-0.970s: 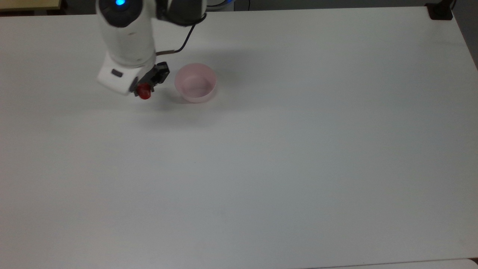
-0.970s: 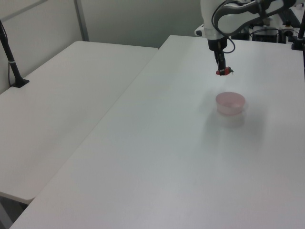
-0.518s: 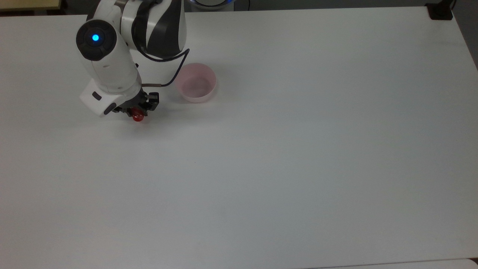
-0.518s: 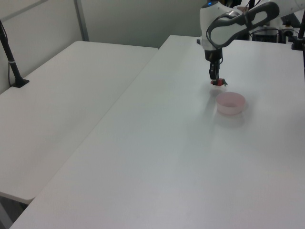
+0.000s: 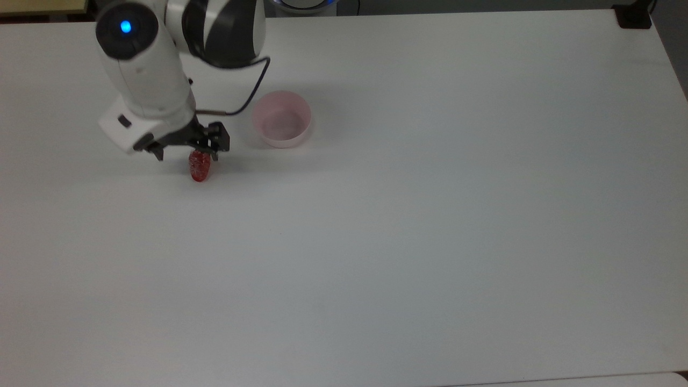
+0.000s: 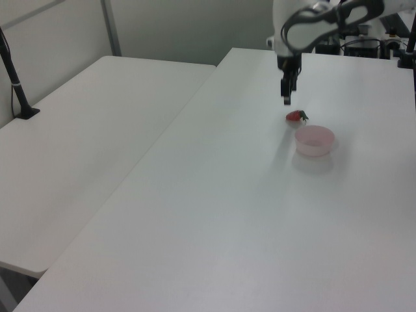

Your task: Pick up strawberry from bowl

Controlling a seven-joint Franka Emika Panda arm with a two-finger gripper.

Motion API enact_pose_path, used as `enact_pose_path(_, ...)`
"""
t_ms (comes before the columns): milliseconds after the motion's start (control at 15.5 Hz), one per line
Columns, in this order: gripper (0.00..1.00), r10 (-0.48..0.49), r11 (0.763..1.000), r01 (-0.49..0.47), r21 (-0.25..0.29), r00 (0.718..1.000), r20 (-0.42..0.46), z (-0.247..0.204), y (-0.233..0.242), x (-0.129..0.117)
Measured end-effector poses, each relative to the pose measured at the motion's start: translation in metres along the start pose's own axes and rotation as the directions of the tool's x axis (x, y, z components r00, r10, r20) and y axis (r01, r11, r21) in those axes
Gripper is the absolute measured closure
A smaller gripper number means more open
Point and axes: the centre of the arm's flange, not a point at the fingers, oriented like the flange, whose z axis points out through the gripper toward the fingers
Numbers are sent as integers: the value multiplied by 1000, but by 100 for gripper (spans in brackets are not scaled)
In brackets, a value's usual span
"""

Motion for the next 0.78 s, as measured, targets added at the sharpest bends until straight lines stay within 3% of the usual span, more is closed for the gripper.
enact_pose_path(323,0,155,988,-155,11,988,-24,-136,-32,-53)
enact_pose_path(453,0,205,979,-205,13,978,-28,-187,-55,-85)
enact_pose_path(776,0,213,977,-212,26,976,-42,-207,-78,-124)
